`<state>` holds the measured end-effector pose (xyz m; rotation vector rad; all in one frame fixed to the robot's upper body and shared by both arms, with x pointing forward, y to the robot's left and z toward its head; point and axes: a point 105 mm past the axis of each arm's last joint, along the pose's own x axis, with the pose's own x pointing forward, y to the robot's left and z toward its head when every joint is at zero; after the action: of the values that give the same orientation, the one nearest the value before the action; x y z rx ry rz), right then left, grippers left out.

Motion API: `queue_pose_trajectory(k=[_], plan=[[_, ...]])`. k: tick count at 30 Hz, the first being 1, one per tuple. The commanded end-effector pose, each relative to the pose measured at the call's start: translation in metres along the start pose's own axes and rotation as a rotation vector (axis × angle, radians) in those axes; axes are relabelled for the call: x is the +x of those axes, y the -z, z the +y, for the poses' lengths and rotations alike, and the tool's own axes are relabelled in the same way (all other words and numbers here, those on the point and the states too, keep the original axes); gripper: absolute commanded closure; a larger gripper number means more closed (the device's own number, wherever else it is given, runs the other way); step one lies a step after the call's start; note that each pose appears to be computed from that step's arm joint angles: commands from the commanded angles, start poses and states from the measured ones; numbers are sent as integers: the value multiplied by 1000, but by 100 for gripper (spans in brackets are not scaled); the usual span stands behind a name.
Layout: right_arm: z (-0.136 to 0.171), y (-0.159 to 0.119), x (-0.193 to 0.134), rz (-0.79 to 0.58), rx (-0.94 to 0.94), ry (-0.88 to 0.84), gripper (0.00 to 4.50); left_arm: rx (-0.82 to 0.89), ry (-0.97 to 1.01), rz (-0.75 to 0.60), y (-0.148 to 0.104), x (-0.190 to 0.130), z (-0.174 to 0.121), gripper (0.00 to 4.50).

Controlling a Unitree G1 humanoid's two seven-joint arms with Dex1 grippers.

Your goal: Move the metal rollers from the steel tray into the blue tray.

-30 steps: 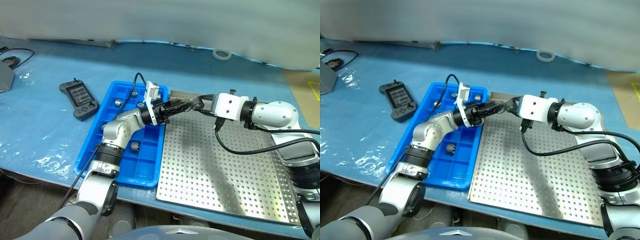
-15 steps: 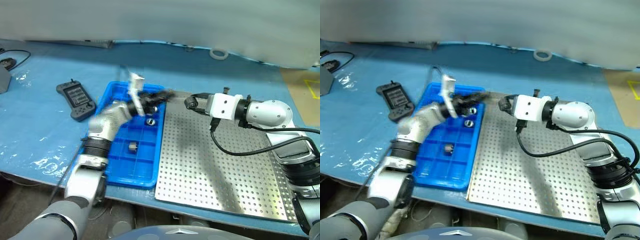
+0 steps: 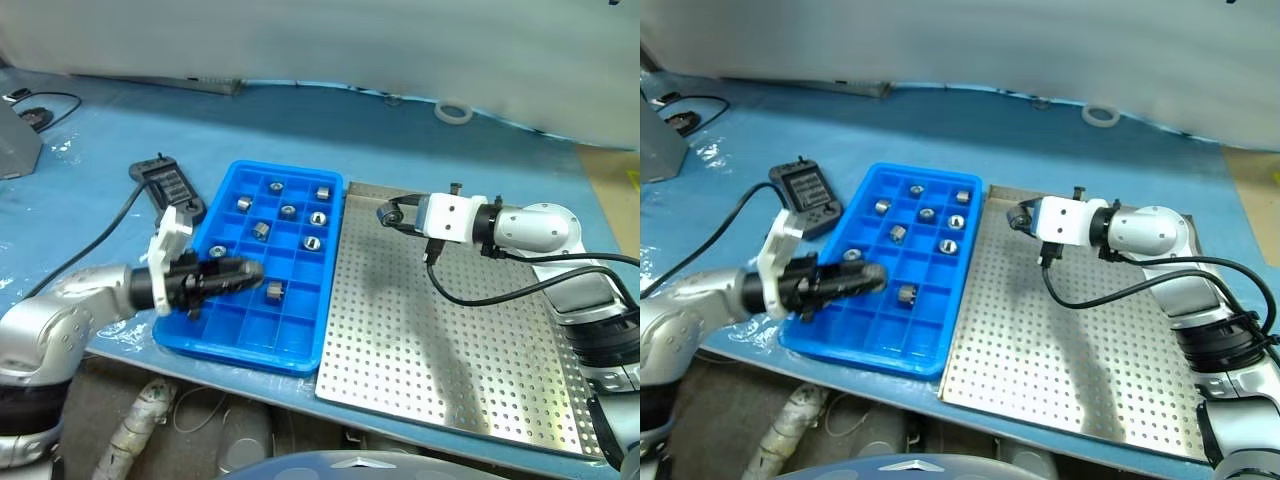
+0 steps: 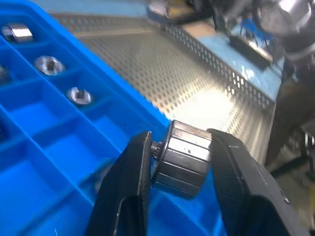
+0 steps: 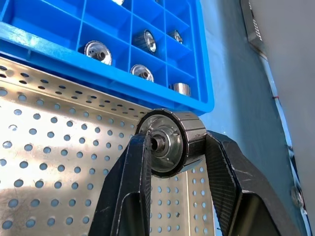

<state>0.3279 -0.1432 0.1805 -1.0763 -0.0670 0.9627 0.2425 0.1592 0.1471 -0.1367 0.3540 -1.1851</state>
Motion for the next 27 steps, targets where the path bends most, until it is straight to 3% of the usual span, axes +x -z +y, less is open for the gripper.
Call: queue_pose_trajectory(k=[1,4,9,22,27], plan=[[-7,-10,4,-52,-34,10,328,48,-120,8,0,-23,18,313],[-6,-12,9,-67,-37,2,328,55,-237,10,7,-42,37,313],[-6,-9,12,-67,-38,1,328,28,-301,24,25,-56,42,313],[-2,-9,13,-68,-41,5,328,-12,-166,30,33,-24,16,313],[0,-9,12,-63,-33,9,328,-18,-212,5,34,-13,32,313]])
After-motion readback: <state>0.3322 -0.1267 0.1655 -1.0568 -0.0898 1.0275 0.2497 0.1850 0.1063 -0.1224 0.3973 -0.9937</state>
